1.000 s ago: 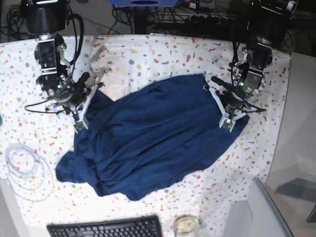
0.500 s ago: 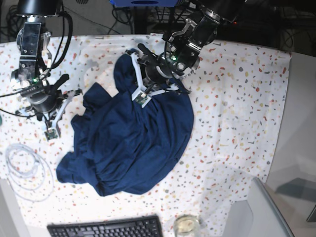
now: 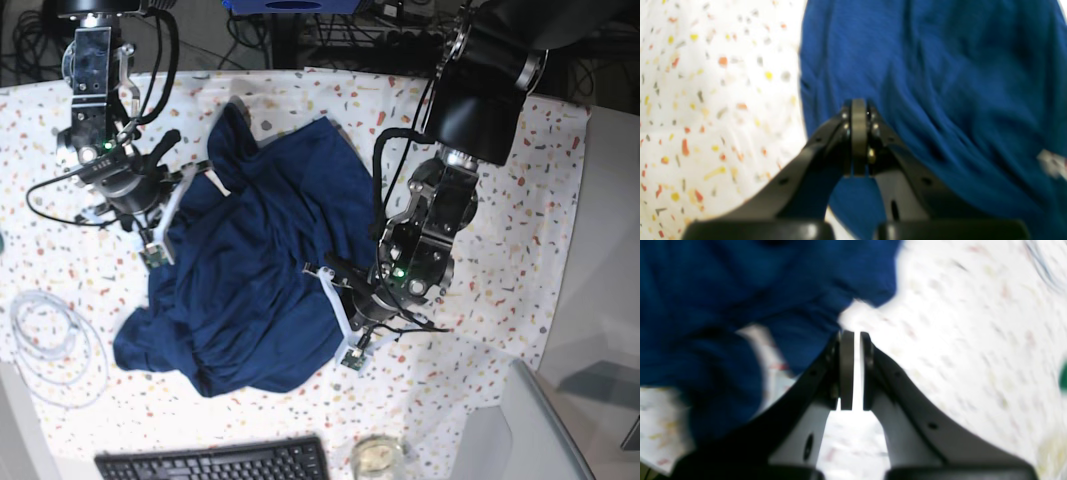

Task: Layout the t-shirt on the table in an organized manner, then fold the t-shirt properly
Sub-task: 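Pull the shirt with both grippers to spread it flat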

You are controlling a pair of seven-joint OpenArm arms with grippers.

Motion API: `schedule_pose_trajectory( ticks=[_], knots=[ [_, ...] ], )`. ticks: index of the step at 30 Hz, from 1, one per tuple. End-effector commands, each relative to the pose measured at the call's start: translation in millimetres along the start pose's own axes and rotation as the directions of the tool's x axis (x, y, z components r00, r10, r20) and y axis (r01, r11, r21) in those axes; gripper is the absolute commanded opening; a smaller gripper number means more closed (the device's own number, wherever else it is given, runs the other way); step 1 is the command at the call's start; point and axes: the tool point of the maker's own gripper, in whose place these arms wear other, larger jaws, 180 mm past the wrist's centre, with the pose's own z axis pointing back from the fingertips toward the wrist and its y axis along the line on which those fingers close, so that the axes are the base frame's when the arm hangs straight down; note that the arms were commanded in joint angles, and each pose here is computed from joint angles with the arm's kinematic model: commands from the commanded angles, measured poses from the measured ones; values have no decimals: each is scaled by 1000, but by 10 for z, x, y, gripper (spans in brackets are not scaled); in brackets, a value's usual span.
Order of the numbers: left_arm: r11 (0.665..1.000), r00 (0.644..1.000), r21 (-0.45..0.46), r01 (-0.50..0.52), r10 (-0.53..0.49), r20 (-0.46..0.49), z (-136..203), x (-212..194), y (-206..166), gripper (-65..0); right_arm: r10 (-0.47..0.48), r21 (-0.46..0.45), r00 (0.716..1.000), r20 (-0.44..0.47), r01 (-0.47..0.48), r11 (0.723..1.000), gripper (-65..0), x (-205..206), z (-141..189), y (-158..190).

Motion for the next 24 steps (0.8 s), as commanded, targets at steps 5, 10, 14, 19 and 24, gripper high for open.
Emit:
schedule_pose_trajectory(
  ticks=[5, 10, 14, 19, 24],
  knots=[
    [998, 995, -36, -46, 49, 87, -333, 237, -67, -650, 66, 89, 998, 21, -67, 994, -618, 149, -121, 388],
    [998, 998, 10, 64, -64, -1, -540, -103, -27, -650, 26, 104, 994, -110, -14, 994, -618, -262, -346, 347],
    [976, 975, 47, 213, -209, -81, -506, -524, -40, -650, -66, 57, 984, -163, 76, 995, -618, -518, -472, 52],
    [945, 945, 85, 314, -304, -117, -256, -985, 32, -650, -148, -19, 968, -200, 147, 989, -618, -675, -646, -464],
    [948, 941, 72, 309, -294, -165, 88, -1372, -165, -650, -145, -63, 965, -217, 134, 989, -650, -580, -742, -881]
  ],
)
